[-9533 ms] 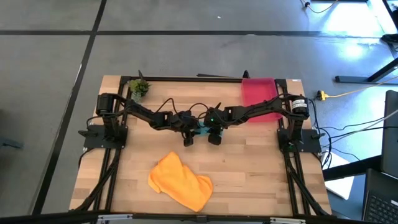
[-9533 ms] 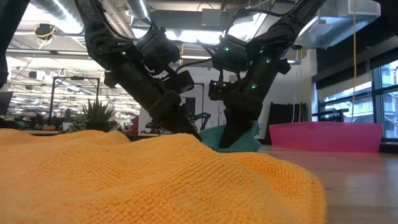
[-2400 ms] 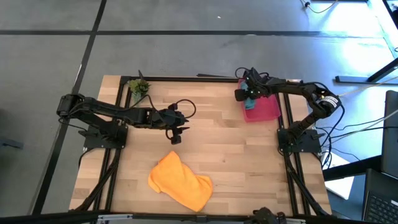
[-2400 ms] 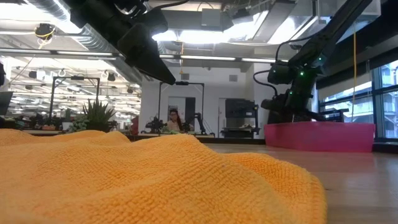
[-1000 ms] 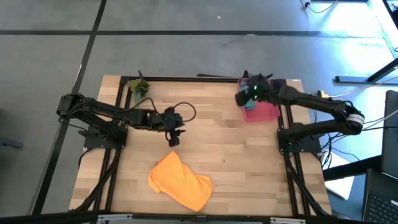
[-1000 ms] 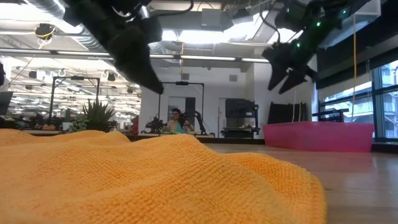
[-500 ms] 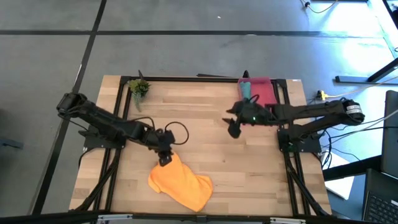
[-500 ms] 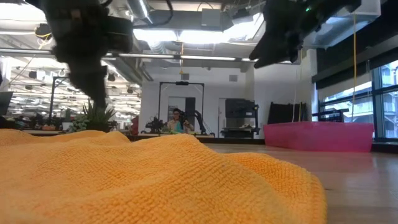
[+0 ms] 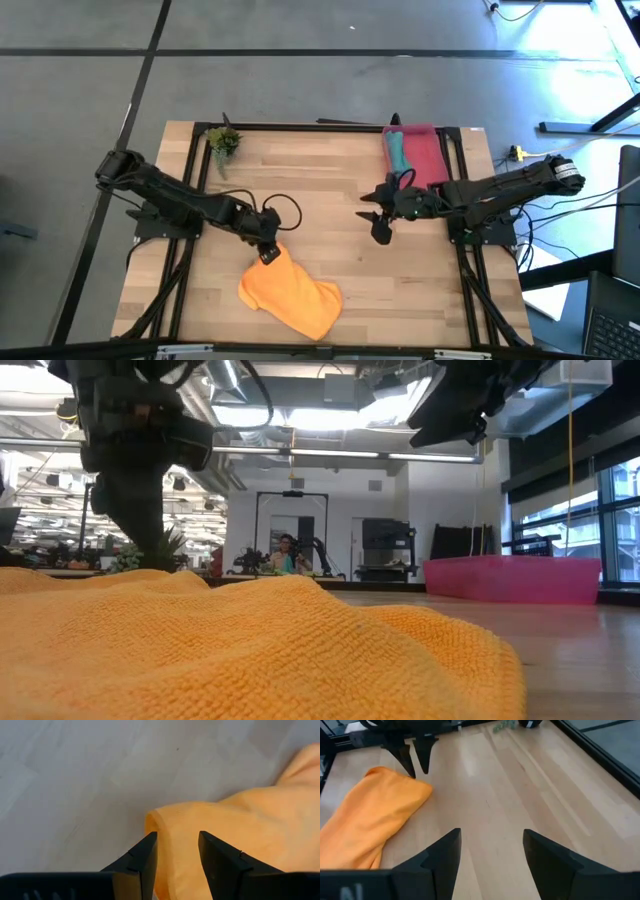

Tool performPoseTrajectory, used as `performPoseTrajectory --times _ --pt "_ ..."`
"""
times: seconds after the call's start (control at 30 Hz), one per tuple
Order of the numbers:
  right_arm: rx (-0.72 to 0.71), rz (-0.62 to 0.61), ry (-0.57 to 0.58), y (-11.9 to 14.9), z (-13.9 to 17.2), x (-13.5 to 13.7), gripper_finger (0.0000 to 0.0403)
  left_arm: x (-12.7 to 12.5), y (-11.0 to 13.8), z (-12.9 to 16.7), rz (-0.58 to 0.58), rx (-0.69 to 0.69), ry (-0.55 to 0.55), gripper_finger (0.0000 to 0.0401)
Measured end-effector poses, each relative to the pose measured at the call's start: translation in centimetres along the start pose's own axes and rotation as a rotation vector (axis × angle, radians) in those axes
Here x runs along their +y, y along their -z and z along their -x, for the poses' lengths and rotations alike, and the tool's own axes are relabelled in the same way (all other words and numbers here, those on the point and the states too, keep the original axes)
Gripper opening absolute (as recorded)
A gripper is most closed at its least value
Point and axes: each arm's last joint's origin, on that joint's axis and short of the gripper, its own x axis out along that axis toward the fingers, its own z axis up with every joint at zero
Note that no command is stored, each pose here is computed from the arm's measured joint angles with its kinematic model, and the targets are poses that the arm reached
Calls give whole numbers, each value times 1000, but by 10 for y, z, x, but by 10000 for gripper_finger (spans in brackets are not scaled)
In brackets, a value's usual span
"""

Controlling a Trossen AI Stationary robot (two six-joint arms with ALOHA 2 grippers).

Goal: Roll microfiber towels into tight, uniform cylinder then place into a basket
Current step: Roll the yellow microfiber cloth on the table

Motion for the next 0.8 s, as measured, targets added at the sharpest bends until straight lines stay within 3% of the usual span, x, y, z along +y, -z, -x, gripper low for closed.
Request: performPoseTrajectory --times 0.33,0.6,0.8 --pt "-5 12 -15 1 2 6 214 2 3 -26 -6 57 -78 135" --pt "-11 15 8 1 2 5 214 -4 1 -34 -39 73 -5 135" --pt "-16 17 33 1 2 4 214 -3 1 -34 -39 61 -16 122"
